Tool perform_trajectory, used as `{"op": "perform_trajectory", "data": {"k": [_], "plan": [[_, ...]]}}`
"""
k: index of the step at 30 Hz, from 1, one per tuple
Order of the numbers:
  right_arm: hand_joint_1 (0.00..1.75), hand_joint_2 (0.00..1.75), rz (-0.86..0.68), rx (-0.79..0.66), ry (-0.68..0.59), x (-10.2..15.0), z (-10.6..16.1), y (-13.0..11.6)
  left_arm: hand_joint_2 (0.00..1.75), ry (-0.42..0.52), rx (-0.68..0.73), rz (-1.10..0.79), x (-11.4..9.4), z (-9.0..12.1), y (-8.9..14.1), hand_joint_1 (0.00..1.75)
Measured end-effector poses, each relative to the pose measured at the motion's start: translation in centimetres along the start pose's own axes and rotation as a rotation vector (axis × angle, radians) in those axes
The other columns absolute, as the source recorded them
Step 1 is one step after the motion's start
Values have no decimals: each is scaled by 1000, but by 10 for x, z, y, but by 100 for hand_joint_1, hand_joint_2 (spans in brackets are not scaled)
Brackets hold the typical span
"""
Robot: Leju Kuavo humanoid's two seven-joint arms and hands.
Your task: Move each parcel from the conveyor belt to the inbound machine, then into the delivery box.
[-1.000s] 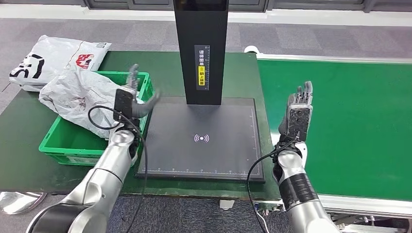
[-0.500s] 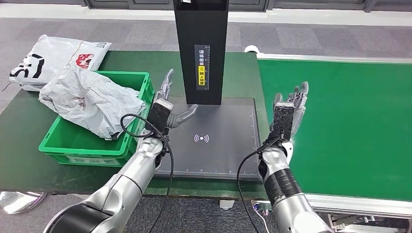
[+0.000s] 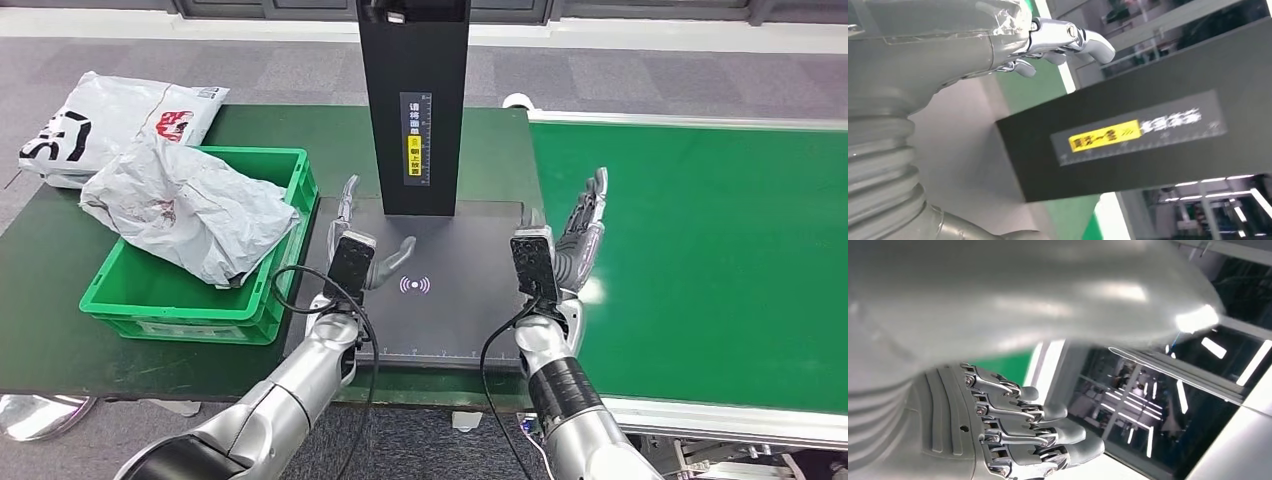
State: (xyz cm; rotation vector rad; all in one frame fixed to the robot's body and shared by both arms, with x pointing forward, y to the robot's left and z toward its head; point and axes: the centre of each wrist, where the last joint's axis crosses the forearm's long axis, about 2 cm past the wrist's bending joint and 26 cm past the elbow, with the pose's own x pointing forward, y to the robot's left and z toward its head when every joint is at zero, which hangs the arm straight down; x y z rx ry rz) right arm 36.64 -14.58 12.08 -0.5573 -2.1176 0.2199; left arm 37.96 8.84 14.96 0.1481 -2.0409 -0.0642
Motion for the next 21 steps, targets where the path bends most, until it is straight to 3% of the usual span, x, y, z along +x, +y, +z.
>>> {"op": "perform_trajectory", "data": {"k": [8, 15, 21], "plan": [[0, 175, -3, 8, 9, 1, 2, 3, 175, 15, -15, -49, -4, 8, -3, 0], [0, 175, 35, 50, -50, 8, 6, 8, 175, -249, -202, -377, -4, 21, -6, 0], [0, 175, 38, 54, -58, 9, 8, 9, 175, -261, -210, -388, -4, 28, -7, 0]]}}
